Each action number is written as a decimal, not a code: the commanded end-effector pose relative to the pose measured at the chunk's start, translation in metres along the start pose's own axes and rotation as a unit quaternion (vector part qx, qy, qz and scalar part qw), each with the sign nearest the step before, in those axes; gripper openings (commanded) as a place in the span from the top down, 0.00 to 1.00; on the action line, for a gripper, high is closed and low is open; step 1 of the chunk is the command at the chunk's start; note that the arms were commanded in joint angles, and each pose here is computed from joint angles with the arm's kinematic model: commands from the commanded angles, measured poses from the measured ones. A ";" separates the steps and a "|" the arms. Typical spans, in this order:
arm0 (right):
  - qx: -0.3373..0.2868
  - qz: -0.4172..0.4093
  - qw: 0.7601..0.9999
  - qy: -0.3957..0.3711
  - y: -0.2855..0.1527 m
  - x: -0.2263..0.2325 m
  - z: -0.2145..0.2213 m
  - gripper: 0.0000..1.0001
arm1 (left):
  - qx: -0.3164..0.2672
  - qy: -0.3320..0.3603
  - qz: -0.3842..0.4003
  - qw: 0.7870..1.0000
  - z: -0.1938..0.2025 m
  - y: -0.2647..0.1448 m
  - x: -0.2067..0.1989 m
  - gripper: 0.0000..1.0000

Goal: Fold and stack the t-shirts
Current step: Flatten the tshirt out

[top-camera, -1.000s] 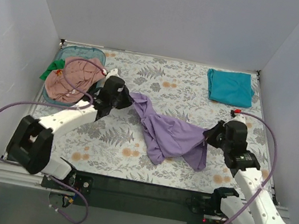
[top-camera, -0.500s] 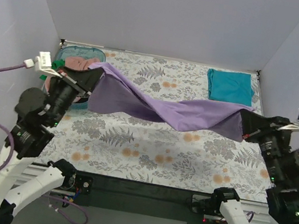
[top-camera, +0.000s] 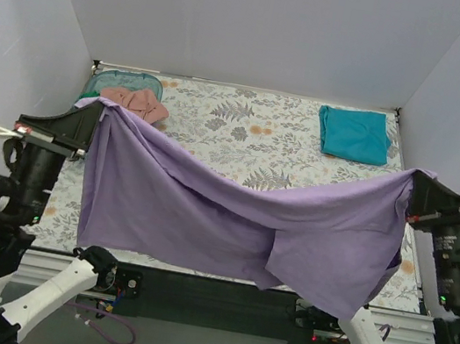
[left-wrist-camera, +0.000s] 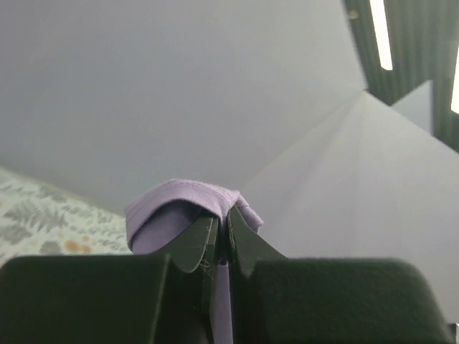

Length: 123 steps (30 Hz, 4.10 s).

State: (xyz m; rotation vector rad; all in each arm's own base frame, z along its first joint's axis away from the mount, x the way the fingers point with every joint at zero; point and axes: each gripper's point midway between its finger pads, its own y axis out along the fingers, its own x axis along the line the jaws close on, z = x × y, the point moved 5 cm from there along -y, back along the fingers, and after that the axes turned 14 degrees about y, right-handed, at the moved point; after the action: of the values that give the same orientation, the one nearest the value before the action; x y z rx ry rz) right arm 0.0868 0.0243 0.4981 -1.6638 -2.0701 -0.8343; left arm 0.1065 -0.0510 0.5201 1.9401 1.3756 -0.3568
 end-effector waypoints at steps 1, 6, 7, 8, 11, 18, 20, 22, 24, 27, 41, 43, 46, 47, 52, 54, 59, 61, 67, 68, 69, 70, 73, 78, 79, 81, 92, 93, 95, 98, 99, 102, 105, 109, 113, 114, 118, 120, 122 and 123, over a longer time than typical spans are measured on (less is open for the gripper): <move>0.043 0.173 0.982 -0.055 0.049 -0.067 0.047 0.99 | 0.062 0.039 -0.177 0.982 0.064 0.030 0.065 1.00; 0.127 0.356 0.919 -0.115 0.095 -0.158 0.137 0.99 | 0.129 0.094 -0.358 0.920 0.169 0.045 0.157 1.00; 0.165 0.364 0.909 -0.122 0.112 -0.178 0.169 0.99 | 0.157 0.114 -0.378 0.905 0.201 0.057 0.175 1.00; 0.182 0.366 0.905 -0.122 0.120 -0.189 0.183 0.99 | 0.171 0.123 -0.397 0.893 0.217 0.063 0.192 1.00; 0.215 0.344 0.909 -0.098 0.168 -0.224 0.215 0.99 | 0.256 0.133 -0.451 0.845 0.272 0.089 0.259 1.00; 0.328 0.325 0.883 -0.087 0.236 -0.265 0.251 0.02 | 0.352 0.135 -0.453 0.808 0.312 0.137 0.291 0.03; 0.343 0.318 0.880 -0.082 0.226 -0.264 0.257 0.02 | 0.338 0.125 -0.411 0.838 0.302 0.136 0.273 0.03; 0.362 0.313 0.875 -0.077 0.205 -0.262 0.267 0.02 | 0.336 0.105 -0.361 0.863 0.298 0.134 0.256 0.03; 0.372 0.291 0.879 -0.066 0.187 -0.249 0.269 0.01 | 0.350 0.091 -0.325 0.874 0.297 0.115 0.241 0.03; 0.410 0.285 0.866 -0.036 0.145 -0.244 0.296 0.02 | 0.376 0.091 -0.301 0.872 0.310 0.088 0.231 0.03; 0.483 0.307 0.820 0.005 0.051 -0.263 0.366 0.02 | 0.487 0.064 -0.292 0.821 0.380 -0.008 0.246 0.02; 0.490 0.313 0.814 0.001 0.058 -0.270 0.374 0.02 | 0.495 0.070 -0.308 0.810 0.387 -0.011 0.255 0.02; 0.484 0.330 0.810 -0.021 0.078 -0.283 0.379 0.02 | 0.498 0.081 -0.327 0.799 0.396 -0.011 0.266 0.02; 0.479 0.341 0.808 -0.031 0.082 -0.288 0.380 0.02 | 0.502 0.082 -0.333 0.794 0.399 -0.012 0.269 0.02; 0.486 0.352 0.799 -0.045 0.114 -0.302 0.391 0.02 | 0.501 0.101 -0.366 0.778 0.413 -0.003 0.286 0.02; 0.478 0.354 0.802 -0.054 0.133 -0.307 0.390 0.02 | 0.495 0.112 -0.375 0.776 0.417 0.008 0.292 0.02; 0.451 0.358 0.815 -0.061 0.170 -0.315 0.384 0.02 | 0.495 0.126 -0.379 0.772 0.428 0.035 0.300 0.02; 0.446 0.351 0.820 -0.065 0.182 -0.312 0.380 0.02 | 0.496 0.127 -0.379 0.771 0.430 0.043 0.300 0.02; 0.429 0.323 0.841 -0.067 0.179 -0.286 0.352 0.02 | 0.477 0.117 -0.356 0.796 0.406 0.068 0.276 0.02; 0.426 0.320 0.843 -0.066 0.174 -0.283 0.348 0.02 | 0.476 0.110 -0.358 0.796 0.402 0.061 0.273 0.02; 0.414 0.311 0.853 -0.066 0.169 -0.273 0.335 0.02 | 0.467 0.099 -0.340 0.810 0.389 0.061 0.259 0.02; 0.416 0.318 0.850 -0.060 0.156 -0.272 0.335 0.02 | 0.465 0.094 -0.335 0.814 0.382 0.056 0.254 0.02; 0.395 0.337 0.854 -0.042 0.118 -0.265 0.323 0.02 | 0.452 0.070 -0.338 0.822 0.358 0.026 0.239 0.02; 0.345 0.353 0.869 0.000 0.060 -0.252 0.305 0.02 | 0.441 0.043 -0.422 0.791 0.338 -0.044 0.247 0.02; 0.335 0.360 0.870 0.016 0.053 -0.250 0.304 0.02 | 0.442 0.043 -0.458 0.770 0.337 -0.064 0.255 0.02; 0.317 0.360 0.877 0.030 0.031 -0.248 0.303 0.02 | 0.415 0.047 -0.486 0.767 0.326 -0.076 0.259 0.02; 0.257 0.307 0.912 0.086 0.003 -0.229 0.293 0.02 | 0.405 0.042 -0.529 0.744 0.347 -0.083 0.283 0.07; 0.262 0.315 0.908 0.083 0.000 -0.231 0.293 0.02 | 0.409 0.041 -0.530 0.741 0.349 -0.084 0.284 0.11; 0.266 0.326 0.904 0.077 -0.003 -0.233 0.293 0.02 | 0.411 0.045 -0.538 0.735 0.354 -0.085 0.289 0.15; 0.279 0.340 0.895 0.077 -0.009 -0.236 0.297 0.02 | 0.413 0.046 -0.543 0.729 0.359 -0.088 0.293 0.27; 0.281 0.345 0.892 0.077 -0.010 -0.238 0.298 0.02 | 0.412 0.046 -0.542 0.731 0.359 -0.087 0.294 0.31; 0.283 0.350 0.889 0.082 -0.012 -0.237 0.298 0.02 | 0.415 0.047 -0.535 0.734 0.364 -0.086 0.296 0.48; 0.282 0.353 0.888 0.083 -0.013 -0.236 0.297 0.02 | 0.424 0.054 -0.530 0.732 0.369 -0.085 0.298 0.67; 0.284 0.363 0.884 0.081 -0.015 -0.238 0.296 0.02 | 0.433 0.063 -0.528 0.728 0.373 -0.085 0.302 1.00; 0.297 0.388 0.869 0.080 -0.023 -0.239 0.296 0.02 | 0.439 0.068 -0.520 0.730 0.372 -0.084 0.300 1.00; 0.299 0.400 0.862 0.091 -0.025 -0.239 0.297 0.02 | 0.432 0.067 -0.517 0.736 0.369 -0.081 0.298 1.00; 0.326 0.435 0.833 0.105 -0.039 -0.236 0.298 0.02 | 0.412 0.069 -0.505 0.755 0.360 -0.074 0.293 1.00; 0.336 0.462 0.814 0.106 -0.050 -0.237 0.298 0.02 | 0.406 0.069 -0.503 0.760 0.356 -0.072 0.291 1.00; 0.337 0.489 0.796 0.115 -0.061 -0.240 0.301 0.02 | 0.398 0.063 -0.497 0.768 0.351 -0.071 0.287 1.00; 0.337 0.485 0.797 0.123 -0.062 -0.239 0.303 0.01 | 0.398 0.060 -0.496 0.770 0.351 -0.072 0.287 1.00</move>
State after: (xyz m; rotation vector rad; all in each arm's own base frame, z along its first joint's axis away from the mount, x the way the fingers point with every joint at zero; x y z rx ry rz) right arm 0.1267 0.0319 0.1074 -1.6989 -0.9910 0.0570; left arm 0.2189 -0.0844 0.0688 1.5939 2.5591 -1.5923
